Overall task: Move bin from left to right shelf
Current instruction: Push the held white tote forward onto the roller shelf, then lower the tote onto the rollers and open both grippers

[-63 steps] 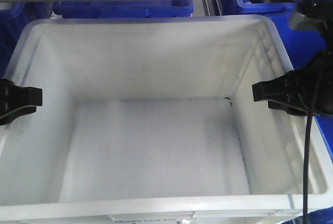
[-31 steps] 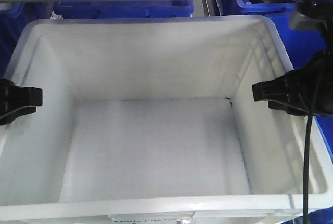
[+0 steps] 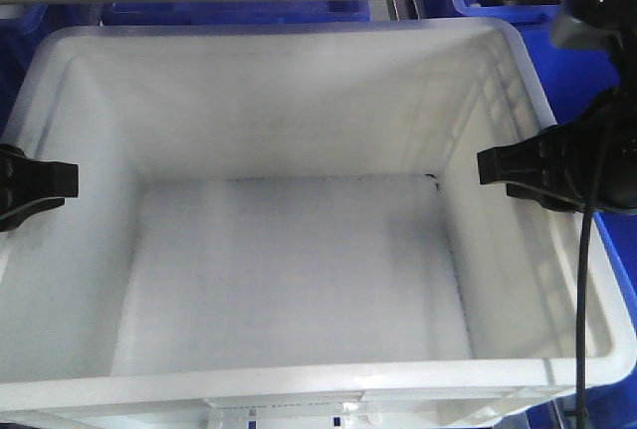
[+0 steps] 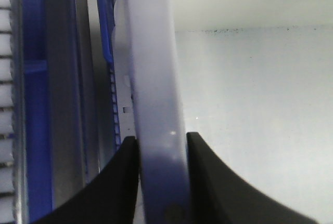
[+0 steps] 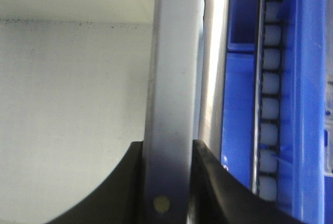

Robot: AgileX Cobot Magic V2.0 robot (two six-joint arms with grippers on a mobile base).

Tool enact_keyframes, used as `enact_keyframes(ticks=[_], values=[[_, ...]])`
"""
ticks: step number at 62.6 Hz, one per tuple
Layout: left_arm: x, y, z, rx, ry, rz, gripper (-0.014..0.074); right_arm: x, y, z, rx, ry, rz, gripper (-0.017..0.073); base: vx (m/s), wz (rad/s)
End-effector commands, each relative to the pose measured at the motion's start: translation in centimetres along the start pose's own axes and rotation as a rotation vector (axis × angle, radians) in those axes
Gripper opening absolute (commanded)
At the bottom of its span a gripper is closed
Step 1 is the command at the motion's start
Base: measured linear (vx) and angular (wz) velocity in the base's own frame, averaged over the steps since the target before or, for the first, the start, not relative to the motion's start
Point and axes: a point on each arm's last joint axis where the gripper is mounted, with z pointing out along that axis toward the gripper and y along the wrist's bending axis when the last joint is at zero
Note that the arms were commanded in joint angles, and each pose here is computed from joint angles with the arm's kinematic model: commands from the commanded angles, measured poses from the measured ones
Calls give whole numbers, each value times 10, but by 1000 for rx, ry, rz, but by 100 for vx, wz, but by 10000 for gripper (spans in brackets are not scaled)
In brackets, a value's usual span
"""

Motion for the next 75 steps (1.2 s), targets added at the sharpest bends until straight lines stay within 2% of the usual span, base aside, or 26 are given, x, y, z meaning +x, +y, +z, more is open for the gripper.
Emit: enact_keyframes(ticks=[1, 12, 26, 41, 50, 75], values=[[-17, 7, -18, -64, -180, 109, 32, -23, -3, -12, 16, -202, -43, 74, 0, 0], [-21, 7, -11, -96, -187, 141, 32, -28, 1, 8, 21, -173, -54, 74, 0, 0], [-27, 9, 14, -172, -134, 203, 32, -34, 7, 41, 32, -122, -70, 74, 0, -2], [-29, 12, 32, -248, -83, 240, 32, -33, 8, 62, 54, -61, -81, 74, -2, -5], [-31, 15, 35, -281, -97, 181, 32, -33, 9, 66, 55, -48, -78, 74, 1, 3], [-27, 17, 35, -302, -46, 166, 47, -34, 7, 65, 77, -60, -97, 116, 0, 0]])
